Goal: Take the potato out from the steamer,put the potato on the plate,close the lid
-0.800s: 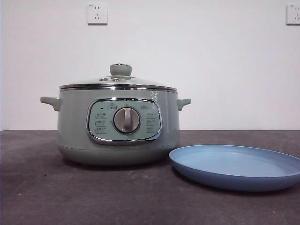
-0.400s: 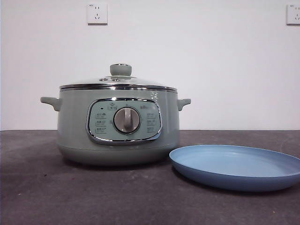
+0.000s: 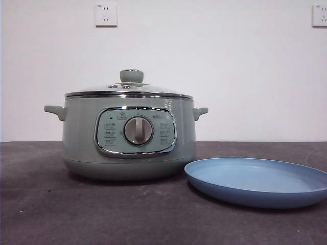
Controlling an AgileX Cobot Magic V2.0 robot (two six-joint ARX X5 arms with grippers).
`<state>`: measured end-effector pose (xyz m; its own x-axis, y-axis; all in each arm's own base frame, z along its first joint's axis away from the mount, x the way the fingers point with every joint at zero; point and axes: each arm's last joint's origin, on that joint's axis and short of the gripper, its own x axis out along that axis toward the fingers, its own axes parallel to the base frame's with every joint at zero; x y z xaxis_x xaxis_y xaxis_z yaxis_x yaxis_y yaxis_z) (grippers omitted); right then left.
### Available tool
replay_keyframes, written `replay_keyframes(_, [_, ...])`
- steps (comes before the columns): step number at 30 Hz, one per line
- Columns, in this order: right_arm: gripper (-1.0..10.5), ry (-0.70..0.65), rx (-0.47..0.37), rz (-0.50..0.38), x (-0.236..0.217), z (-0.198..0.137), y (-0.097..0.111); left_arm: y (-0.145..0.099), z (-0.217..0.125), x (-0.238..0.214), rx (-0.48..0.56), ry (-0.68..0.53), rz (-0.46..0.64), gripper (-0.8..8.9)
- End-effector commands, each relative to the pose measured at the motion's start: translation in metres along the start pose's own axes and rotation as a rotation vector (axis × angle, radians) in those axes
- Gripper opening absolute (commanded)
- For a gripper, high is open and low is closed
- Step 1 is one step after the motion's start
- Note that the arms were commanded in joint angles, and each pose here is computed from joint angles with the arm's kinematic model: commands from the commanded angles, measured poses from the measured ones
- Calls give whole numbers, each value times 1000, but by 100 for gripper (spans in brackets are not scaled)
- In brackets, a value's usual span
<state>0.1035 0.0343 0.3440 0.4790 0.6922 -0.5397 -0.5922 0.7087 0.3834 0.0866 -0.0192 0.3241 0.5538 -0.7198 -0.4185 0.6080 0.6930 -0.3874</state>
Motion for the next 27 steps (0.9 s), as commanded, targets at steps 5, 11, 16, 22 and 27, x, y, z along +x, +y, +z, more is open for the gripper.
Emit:
replay_keyframes(5, [628,-3,3,2,-1,0,1,2,20,2,29,-4,41,600])
replay_keyframes(11, [628,7,10,3,2,2,-1,9,52,17,79,-5,33,600])
replay_keyframes(16, [628,12,14,3,3,2,-2,18,83,44,125,19,66,599])
replay_keyframes(22, [628,18,18,3,4,3,-3,29,115,92,185,74,96,599])
replay_keyframes(27, [628,23,21,3,5,3,-4,40,135,137,216,124,129,598])
